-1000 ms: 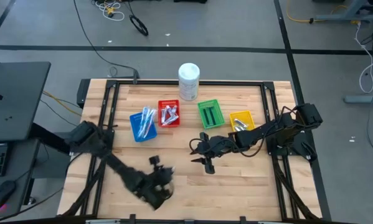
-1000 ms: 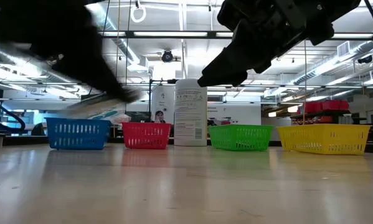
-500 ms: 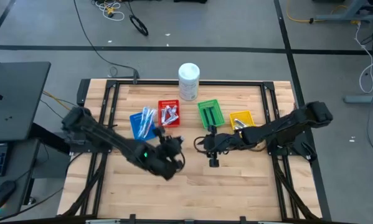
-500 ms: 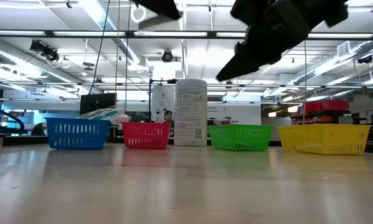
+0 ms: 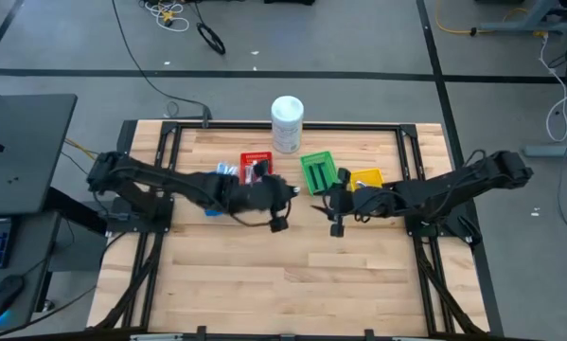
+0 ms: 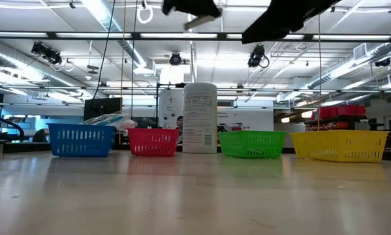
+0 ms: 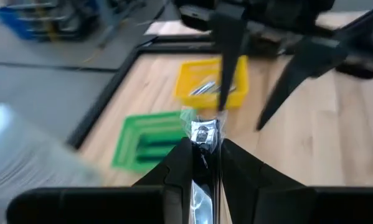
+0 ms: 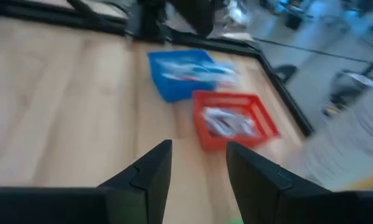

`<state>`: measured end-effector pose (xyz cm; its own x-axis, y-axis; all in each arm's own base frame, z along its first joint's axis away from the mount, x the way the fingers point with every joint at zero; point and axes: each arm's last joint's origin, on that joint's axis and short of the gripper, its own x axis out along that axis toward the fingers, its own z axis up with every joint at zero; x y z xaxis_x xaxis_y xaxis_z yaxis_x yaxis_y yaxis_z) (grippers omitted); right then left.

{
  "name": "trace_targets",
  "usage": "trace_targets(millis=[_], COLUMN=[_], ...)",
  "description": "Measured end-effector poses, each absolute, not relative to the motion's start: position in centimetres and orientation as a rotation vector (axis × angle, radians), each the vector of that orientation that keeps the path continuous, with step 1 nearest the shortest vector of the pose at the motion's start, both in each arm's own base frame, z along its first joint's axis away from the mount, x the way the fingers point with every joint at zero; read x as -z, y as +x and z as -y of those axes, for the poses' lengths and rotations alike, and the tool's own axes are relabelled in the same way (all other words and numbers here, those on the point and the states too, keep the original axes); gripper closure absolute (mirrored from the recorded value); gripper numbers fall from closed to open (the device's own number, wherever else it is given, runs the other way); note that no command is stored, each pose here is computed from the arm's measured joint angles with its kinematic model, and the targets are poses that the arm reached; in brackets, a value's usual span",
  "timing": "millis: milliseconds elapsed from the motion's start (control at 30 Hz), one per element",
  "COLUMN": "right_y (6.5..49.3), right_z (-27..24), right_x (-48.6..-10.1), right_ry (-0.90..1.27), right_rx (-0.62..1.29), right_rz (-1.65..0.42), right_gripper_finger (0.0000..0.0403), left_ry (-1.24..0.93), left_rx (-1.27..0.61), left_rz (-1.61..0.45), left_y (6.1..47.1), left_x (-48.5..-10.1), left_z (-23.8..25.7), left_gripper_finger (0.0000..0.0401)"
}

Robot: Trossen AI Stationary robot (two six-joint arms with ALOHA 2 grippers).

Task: Pick & Place Travel size toiletries
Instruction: Put the nail cutter into the yellow bin

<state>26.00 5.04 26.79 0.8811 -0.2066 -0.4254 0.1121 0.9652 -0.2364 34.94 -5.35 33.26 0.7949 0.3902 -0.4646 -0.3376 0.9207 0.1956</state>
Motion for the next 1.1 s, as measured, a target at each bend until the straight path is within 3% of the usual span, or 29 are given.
trace_targets(millis=[233,500,700,933,1100], right_y=[23.7,22.6,23.3,26.8,28.2], right_z=[-4.3,-4.1,-4.3,-4.2,-4.0], right_x=[-26.1,-25.2,-24.9,-24.7,-23.8], right_ry=[-0.144,0.023,0.023,0.041,0.037], right_rx=[0.283,0.370,0.333,0.136,0.106], right_rz=[-0.637,-0.740,-0.728,-0.593,-0.566], right_gripper_finger=[0.0242,0.0242,0.0242,0.0242,0.0242], left_ry=[0.049,-0.112,-0.183,-0.162,-0.158], left_rx=[-0.266,-0.089,-0.004,0.094,0.128], left_rz=[-0.403,-0.192,-0.029,0.083,0.088], left_y=[36.4,35.4,33.1,32.6,32.6], left_x=[-32.0,-25.9,-22.8,-23.2,-23.4], left_z=[0.5,-3.3,-3.5,-3.2,-3.0], left_gripper_finger=[0.0334,0.0334,0.0333,0.0330,0.0331])
